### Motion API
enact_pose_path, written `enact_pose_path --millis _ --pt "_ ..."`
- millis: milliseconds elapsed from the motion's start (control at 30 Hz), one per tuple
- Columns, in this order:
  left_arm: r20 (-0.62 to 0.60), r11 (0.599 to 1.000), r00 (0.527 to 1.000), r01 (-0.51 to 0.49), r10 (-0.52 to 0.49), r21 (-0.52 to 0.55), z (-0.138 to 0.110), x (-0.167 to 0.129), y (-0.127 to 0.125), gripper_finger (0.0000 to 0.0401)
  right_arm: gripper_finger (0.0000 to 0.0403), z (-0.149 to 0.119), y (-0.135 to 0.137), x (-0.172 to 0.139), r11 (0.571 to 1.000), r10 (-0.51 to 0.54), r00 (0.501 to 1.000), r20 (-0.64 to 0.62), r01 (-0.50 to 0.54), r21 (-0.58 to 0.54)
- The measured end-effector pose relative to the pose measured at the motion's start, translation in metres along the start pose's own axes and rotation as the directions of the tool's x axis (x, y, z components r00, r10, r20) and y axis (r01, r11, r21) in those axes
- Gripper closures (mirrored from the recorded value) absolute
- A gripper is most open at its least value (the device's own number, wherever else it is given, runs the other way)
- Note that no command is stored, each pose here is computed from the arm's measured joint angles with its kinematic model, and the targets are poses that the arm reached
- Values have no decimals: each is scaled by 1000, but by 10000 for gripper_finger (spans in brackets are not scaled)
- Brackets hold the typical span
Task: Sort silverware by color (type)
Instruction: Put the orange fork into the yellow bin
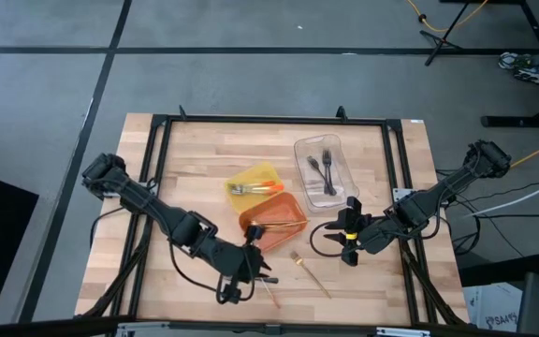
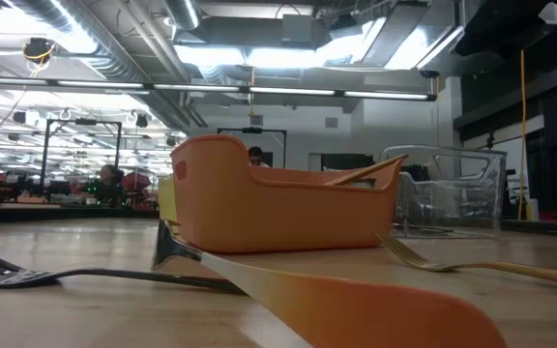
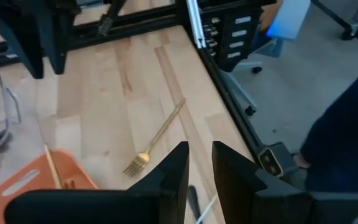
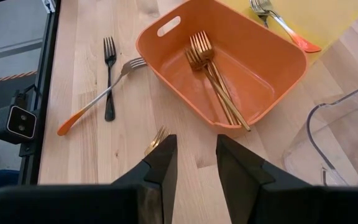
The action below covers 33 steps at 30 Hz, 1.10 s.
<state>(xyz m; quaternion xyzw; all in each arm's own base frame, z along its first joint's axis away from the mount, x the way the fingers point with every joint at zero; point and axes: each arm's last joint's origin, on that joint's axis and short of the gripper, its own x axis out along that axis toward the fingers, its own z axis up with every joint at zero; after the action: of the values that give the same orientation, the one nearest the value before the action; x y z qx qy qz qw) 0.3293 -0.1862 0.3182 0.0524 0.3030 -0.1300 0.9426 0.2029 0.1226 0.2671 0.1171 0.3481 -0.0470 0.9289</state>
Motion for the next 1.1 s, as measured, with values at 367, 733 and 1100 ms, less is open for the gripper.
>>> enact_pose_path --millis 367,733,1100 --pt "-78 1000 997 -1 3 23 -20 48 -10 337 299 0 0 0 1000 0 1000 0 0 0" --pt "-259 998 966 0 18 69 -57 92 -15 337 299 0 0 0 1000 0 1000 0 0 0" --pt "-398 995 916 -16 54 98 -85 116 -12 337 299 0 0 0 1000 0 1000 0 0 0"
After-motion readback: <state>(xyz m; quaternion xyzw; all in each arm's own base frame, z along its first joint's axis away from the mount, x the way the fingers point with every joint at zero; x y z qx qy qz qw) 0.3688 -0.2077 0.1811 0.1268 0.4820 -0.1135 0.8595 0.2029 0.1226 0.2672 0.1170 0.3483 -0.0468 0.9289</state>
